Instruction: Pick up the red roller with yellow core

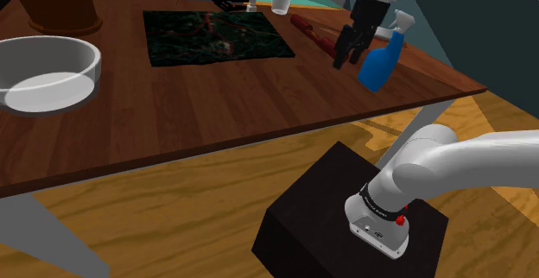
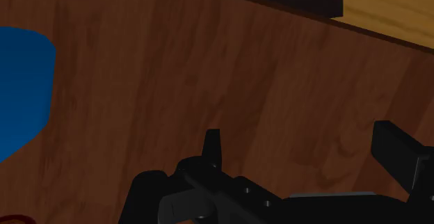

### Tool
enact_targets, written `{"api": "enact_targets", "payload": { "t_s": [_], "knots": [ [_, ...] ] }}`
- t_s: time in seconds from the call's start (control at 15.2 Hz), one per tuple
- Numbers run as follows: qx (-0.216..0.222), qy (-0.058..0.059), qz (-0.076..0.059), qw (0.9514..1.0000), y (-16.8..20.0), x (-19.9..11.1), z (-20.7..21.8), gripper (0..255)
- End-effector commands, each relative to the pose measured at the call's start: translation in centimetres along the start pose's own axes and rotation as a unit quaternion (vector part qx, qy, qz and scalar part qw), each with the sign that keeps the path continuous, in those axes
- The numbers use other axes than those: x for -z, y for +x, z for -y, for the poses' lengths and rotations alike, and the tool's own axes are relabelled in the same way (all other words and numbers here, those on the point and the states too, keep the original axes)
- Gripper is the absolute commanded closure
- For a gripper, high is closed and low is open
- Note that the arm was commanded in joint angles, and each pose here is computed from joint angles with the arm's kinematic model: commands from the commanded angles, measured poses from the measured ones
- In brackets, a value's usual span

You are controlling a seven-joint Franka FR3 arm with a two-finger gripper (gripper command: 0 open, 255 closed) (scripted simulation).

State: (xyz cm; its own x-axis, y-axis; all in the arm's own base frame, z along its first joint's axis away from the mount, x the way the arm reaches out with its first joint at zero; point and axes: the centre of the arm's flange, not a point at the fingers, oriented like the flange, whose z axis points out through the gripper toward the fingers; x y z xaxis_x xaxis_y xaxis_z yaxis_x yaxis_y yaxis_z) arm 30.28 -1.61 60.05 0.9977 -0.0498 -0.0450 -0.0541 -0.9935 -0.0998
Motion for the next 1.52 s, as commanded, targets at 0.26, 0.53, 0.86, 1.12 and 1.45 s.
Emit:
{"api": "enact_targets", "payload": {
  "t_s": [0.26,0.53,0.86,1.12,1.45],
  "knots": [
    [-0.014,0.003,-0.006,0.9999,3.8,-0.2,-3.5,0],
    [-0.028,0.006,-0.013,0.9995,7.5,-0.4,-7.2,0],
    [-0.045,0.009,-0.021,0.9987,12.0,-0.6,-11.8,0],
    [-0.059,0.012,-0.027,0.9978,15.5,-0.7,-15.7,0],
    [-0.076,0.015,-0.035,0.9963,19.7,-0.8,-20.6,0]
  ]
}}
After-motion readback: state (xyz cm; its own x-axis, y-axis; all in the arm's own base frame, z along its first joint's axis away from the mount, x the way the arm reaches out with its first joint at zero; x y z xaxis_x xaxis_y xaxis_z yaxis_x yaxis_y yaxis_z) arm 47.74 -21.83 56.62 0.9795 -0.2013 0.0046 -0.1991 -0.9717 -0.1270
